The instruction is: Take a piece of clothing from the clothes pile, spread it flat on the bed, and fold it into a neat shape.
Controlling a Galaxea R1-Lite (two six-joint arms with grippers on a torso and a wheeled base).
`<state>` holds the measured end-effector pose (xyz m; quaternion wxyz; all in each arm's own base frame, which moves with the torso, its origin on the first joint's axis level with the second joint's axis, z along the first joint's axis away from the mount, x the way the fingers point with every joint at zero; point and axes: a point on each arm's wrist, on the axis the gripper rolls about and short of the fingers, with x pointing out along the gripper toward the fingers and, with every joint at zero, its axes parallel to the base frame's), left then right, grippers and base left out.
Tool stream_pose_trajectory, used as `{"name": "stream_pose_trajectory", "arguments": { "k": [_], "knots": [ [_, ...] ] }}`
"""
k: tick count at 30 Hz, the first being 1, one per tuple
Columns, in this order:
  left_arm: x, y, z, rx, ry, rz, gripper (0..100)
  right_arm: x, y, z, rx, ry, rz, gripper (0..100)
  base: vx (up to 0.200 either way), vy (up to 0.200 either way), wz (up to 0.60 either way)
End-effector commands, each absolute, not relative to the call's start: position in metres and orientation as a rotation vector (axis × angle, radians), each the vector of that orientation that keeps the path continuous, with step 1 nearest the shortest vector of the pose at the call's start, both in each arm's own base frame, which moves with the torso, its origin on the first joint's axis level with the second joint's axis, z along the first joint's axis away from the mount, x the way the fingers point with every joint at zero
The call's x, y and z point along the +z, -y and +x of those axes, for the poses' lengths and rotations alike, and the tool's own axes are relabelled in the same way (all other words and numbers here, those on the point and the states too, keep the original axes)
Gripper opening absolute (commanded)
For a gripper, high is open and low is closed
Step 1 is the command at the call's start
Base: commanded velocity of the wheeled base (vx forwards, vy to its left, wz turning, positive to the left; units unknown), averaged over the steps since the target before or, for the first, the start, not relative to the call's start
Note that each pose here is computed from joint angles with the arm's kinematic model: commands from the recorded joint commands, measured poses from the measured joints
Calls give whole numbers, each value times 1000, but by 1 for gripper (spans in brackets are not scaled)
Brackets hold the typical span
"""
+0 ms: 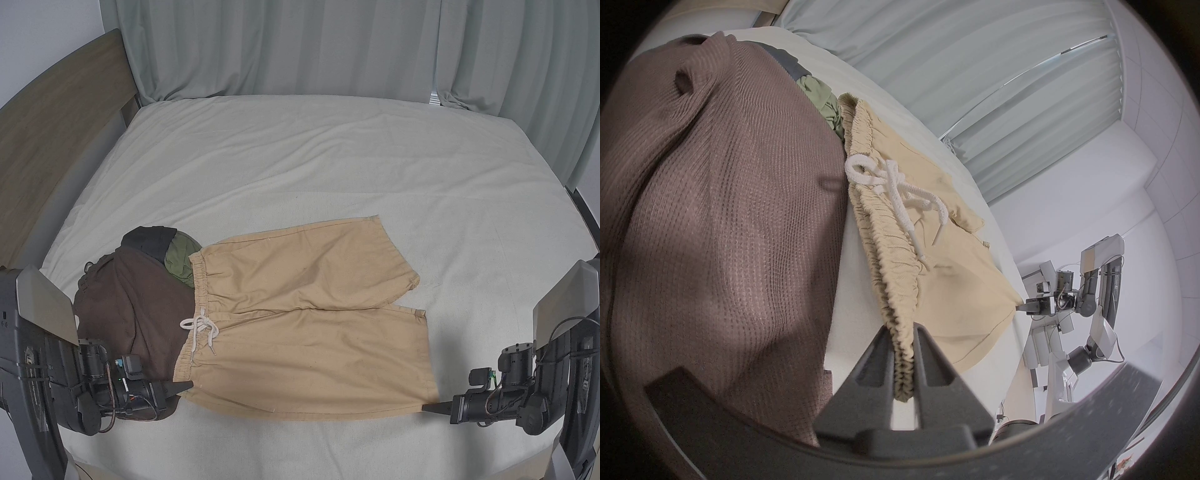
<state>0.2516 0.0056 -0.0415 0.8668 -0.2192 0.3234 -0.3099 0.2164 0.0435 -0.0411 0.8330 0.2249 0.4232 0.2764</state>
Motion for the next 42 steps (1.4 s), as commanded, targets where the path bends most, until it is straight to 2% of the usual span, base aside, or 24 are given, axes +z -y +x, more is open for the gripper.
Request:
{"name": "stream_pose_trajectory", "arguments": {
  "k": [1,28,42],
  "knots": [
    [-44,-5,251,-649,-686,-462,0,-42,-42,216,578,-901,481,0,0,0,0],
    [-47,-4,234,-647,-744,-461,0,-41,-39,205,589,-924,449,0,0,0,0],
    [-46,-3,235,-668,-725,-425,0,-29,-38,208,620,-866,448,0,0,0,0]
  ]
}}
